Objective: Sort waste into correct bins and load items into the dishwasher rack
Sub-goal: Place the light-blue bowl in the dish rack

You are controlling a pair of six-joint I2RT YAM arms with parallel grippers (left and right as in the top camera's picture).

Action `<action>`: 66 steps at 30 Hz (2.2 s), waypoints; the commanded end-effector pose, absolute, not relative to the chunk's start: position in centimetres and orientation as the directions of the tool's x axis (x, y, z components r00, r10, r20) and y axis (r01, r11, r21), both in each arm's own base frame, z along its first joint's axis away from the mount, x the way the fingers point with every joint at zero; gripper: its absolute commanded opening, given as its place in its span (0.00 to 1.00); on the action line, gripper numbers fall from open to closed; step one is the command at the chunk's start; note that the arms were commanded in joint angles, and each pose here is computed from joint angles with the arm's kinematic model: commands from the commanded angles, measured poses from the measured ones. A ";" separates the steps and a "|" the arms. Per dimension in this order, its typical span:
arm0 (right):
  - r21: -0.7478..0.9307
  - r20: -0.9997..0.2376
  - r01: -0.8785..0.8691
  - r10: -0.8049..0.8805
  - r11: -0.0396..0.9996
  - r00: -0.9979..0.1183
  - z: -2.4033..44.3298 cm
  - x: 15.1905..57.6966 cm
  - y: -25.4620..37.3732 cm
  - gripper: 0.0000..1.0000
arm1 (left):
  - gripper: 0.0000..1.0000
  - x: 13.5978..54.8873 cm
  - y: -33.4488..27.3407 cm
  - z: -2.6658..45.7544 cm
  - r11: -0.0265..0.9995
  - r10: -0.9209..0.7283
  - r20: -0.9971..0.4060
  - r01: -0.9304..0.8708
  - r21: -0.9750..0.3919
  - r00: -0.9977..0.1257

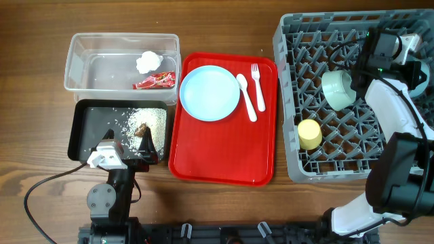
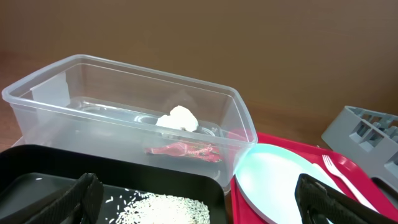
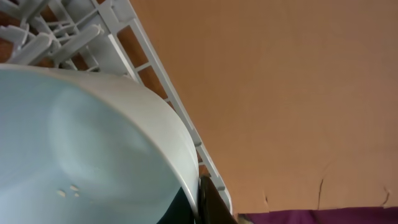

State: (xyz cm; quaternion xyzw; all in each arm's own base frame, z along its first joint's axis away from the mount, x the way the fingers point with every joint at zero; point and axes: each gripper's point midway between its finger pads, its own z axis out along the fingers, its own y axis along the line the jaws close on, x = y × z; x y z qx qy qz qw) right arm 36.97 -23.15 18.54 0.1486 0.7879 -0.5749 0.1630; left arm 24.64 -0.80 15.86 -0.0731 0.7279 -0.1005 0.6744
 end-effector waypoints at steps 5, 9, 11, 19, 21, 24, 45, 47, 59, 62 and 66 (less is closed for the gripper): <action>-0.904 -0.314 0.304 0.018 0.301 -0.949 17.2 36.7 -22.1 0.04 | 1.00 24.6 -0.7 15.7 0.972 -0.230 -0.970 0.029 -0.233 -0.082; -0.888 -0.289 0.258 -0.025 0.381 -0.957 15.8 37.5 -20.9 0.11 | 1.00 24.6 -0.7 15.7 0.972 -0.230 -0.970 0.030 -0.233 -0.082; -0.884 -0.277 0.238 -0.041 0.402 -0.960 15.5 37.7 -20.2 0.15 | 1.00 24.6 -0.7 15.7 0.972 -0.230 -0.970 0.029 -0.233 -0.083; -0.857 -0.342 0.342 0.071 0.385 -0.937 15.0 35.7 -21.9 0.04 | 1.00 24.6 -0.7 15.7 0.972 -0.230 -0.970 0.029 -0.233 -0.082; -0.857 -0.344 0.345 0.074 0.383 -0.936 15.0 35.7 -22.0 0.04 | 1.00 24.6 -0.7 15.7 0.972 -0.230 -0.970 0.029 -0.233 -0.083; -0.854 -0.355 0.355 0.073 0.381 -0.932 15.1 35.8 -22.1 0.04 | 1.00 24.6 -0.7 15.7 0.972 -0.230 -0.970 0.029 -0.233 -0.083; -0.820 -0.449 0.455 0.103 0.348 -0.888 16.1 36.1 -23.9 0.04 | 1.00 24.6 -0.7 15.7 0.972 -0.230 -0.970 0.029 -0.233 -0.083; -0.820 -0.439 0.441 0.094 0.365 -0.894 15.9 36.3 -23.6 0.04 | 1.00 24.6 -0.7 15.7 0.972 -0.230 -0.970 0.029 -0.233 -0.083; -0.837 -0.340 0.339 0.077 0.429 -0.937 14.1 35.5 -20.4 0.12 | 1.00 24.6 -0.7 15.7 0.972 -0.230 -0.970 0.029 -0.233 -0.083; -0.829 -0.361 0.343 0.047 0.441 -0.932 14.7 36.1 -19.2 0.29 | 1.00 24.6 -0.7 15.7 0.972 -0.230 -0.970 0.030 -0.233 -0.083; -0.781 -0.450 0.348 -0.081 0.518 -0.890 17.2 38.7 -14.2 0.49 | 1.00 24.6 -0.7 15.7 0.972 -0.230 -0.970 0.029 -0.233 -0.082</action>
